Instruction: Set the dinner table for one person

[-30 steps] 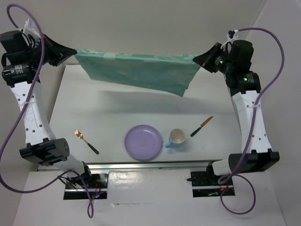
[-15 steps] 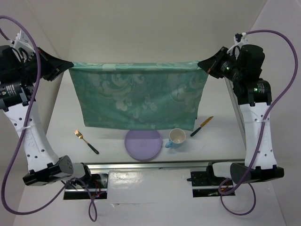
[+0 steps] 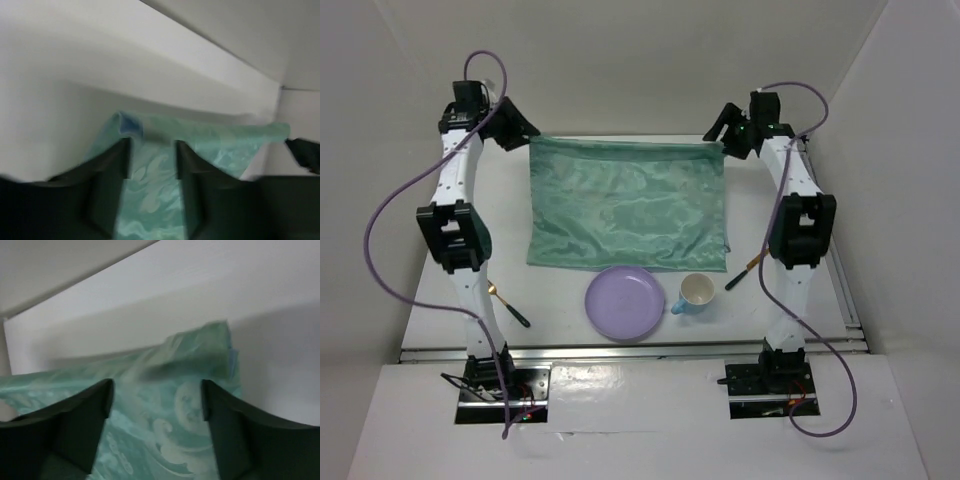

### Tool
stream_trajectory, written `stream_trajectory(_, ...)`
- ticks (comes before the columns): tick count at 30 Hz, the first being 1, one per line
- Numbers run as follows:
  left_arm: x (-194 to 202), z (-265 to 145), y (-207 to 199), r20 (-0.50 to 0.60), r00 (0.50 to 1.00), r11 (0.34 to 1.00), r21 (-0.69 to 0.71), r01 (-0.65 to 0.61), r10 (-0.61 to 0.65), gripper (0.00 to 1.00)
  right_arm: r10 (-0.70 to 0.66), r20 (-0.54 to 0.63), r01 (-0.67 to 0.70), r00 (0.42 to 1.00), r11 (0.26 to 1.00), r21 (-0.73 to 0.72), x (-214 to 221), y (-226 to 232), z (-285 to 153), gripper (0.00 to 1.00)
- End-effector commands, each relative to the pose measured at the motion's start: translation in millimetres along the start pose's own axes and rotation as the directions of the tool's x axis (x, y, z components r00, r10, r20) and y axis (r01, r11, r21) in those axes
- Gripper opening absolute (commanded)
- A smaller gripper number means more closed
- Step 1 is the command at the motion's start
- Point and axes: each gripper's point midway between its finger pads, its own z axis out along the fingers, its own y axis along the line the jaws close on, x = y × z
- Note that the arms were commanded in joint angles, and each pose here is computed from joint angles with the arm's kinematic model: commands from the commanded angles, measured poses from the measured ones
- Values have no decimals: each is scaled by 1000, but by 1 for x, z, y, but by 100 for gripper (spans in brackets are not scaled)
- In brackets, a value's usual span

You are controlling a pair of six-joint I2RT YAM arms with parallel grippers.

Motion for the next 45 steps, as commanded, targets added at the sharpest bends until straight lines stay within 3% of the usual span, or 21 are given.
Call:
stream_trajectory(1,-28,27,10,63,998,1000,-23,-6,8,74,-16,121,19,993,999,-28,-54,3,6,91)
stream_trajectory(3,-16,31,15,37,999,999,-43,3,-1,84,-12,110,15,994,1000,-20,-51,2,4,97)
stream_trajectory(4,-13,29,18,42,999,999,-53,-6,8,84,-13,120,14,993,1000,-10,-51,1,0,98)
stream_trajectory(5,-22,4,3,97,994,998,-45,-42,47,85,-21,122,21,992,1000,1,-48,-1,-6,98)
stream_trajectory(8,1,-11,22,75,996,992,-125,-30,39,83,-18,94,12,995,998,64,-22,-16,-30,93)
stream_trajectory(9,11,-26,24,61,997,988,-149,-44,54,74,-8,66,2,998,996,92,-2,-24,-45,90)
stream_trajectory(10,24,-34,33,28,999,981,-192,-27,33,68,-1,44,-4,999,995,104,11,-29,-52,86)
stream_trajectory(11,34,-41,39,9,1000,975,-221,-18,21,58,7,23,-10,1000,993,116,25,-34,-59,74)
stream_trajectory(13,69,-58,62,-51,999,953,-303,-19,4,38,42,-37,-35,998,985,167,71,-53,-83,61)
stream_trajectory(14,83,-65,73,-70,997,939,-345,-14,-11,35,61,-56,-50,997,982,181,86,-59,-90,47)
stream_trajectory(16,133,-72,106,-142,986,904,-427,23,-92,37,79,-91,-56,993,972,228,122,-77,-110,39)
stream_trajectory(18,150,-86,117,-127,983,894,-444,64,-133,48,90,-115,-59,989,968,244,142,-85,-118,39)
stream_trajectory(19,178,-88,131,-174,966,886,-454,94,-191,52,95,-127,-61,987,966,252,150,-88,-121,42)
stream_trajectory(22,199,-97,142,-177,954,868,-480,130,-240,66,135,-198,-80,971,962,262,182,-99,-131,62)
stream_trajectory(26,225,-96,165,-192,937,847,-506,159,-291,69,186,-256,-105,949,948,300,215,-112,-136,66)
stream_trajectory(32,251,-72,185,-252,902,844,-502,186,-349,69,215,-269,-132,939,946,296,227,-115,-134,66)
stream_trajectory(37,261,-60,188,-282,890,852,-488,189,-359,61,221,-263,-138,939,944,301,225,-117,-135,66)
stream_trajectory(43,260,-60,188,-285,893,855,-486,178,-348,37,264,-293,-177,919,940,291,236,-118,-133,78)
stream_trajectory(45,250,-58,185,-263,903,857,-482,183,-340,23,269,-289,-189,919,943,276,237,-116,-130,78)
